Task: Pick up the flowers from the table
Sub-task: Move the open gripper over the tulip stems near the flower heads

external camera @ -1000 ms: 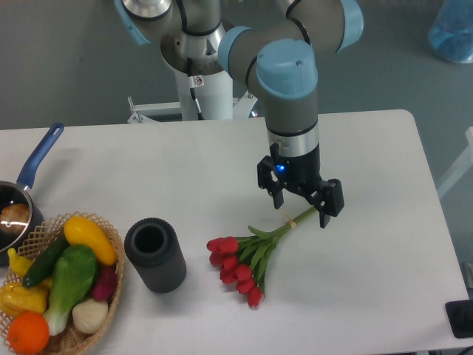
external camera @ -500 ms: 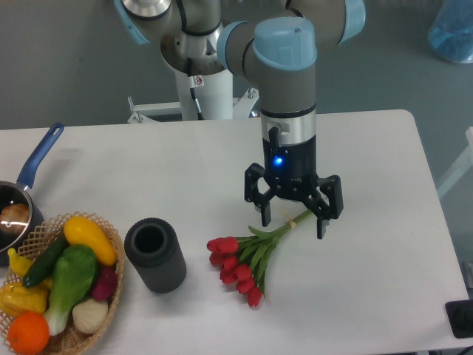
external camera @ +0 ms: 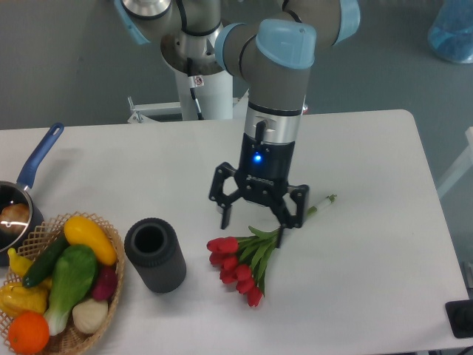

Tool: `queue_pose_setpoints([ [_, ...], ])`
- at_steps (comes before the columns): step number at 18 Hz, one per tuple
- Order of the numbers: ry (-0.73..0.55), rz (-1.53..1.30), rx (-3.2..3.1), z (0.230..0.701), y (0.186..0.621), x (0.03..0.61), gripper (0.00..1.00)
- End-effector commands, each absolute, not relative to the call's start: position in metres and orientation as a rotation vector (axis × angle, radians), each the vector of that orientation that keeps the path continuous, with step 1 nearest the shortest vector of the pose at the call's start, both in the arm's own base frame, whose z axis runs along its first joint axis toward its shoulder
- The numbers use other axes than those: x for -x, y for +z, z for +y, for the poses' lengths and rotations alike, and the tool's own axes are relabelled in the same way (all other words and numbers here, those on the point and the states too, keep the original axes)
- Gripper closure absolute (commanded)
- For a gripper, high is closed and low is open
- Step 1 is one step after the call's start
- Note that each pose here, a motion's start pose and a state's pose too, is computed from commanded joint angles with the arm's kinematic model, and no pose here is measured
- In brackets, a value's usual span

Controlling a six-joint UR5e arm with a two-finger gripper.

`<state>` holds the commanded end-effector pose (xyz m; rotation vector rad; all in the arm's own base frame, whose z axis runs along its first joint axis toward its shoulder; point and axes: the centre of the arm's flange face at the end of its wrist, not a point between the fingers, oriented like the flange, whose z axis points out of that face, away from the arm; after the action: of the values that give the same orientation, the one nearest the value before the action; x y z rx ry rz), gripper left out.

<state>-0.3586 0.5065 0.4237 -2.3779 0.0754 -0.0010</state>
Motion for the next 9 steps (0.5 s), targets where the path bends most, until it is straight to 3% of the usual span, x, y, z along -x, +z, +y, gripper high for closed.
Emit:
queue_pose_setpoints([
  [9, 0.004, 0.085, 2.394, 0.5011, 0.4176, 0.3601, 0.00],
])
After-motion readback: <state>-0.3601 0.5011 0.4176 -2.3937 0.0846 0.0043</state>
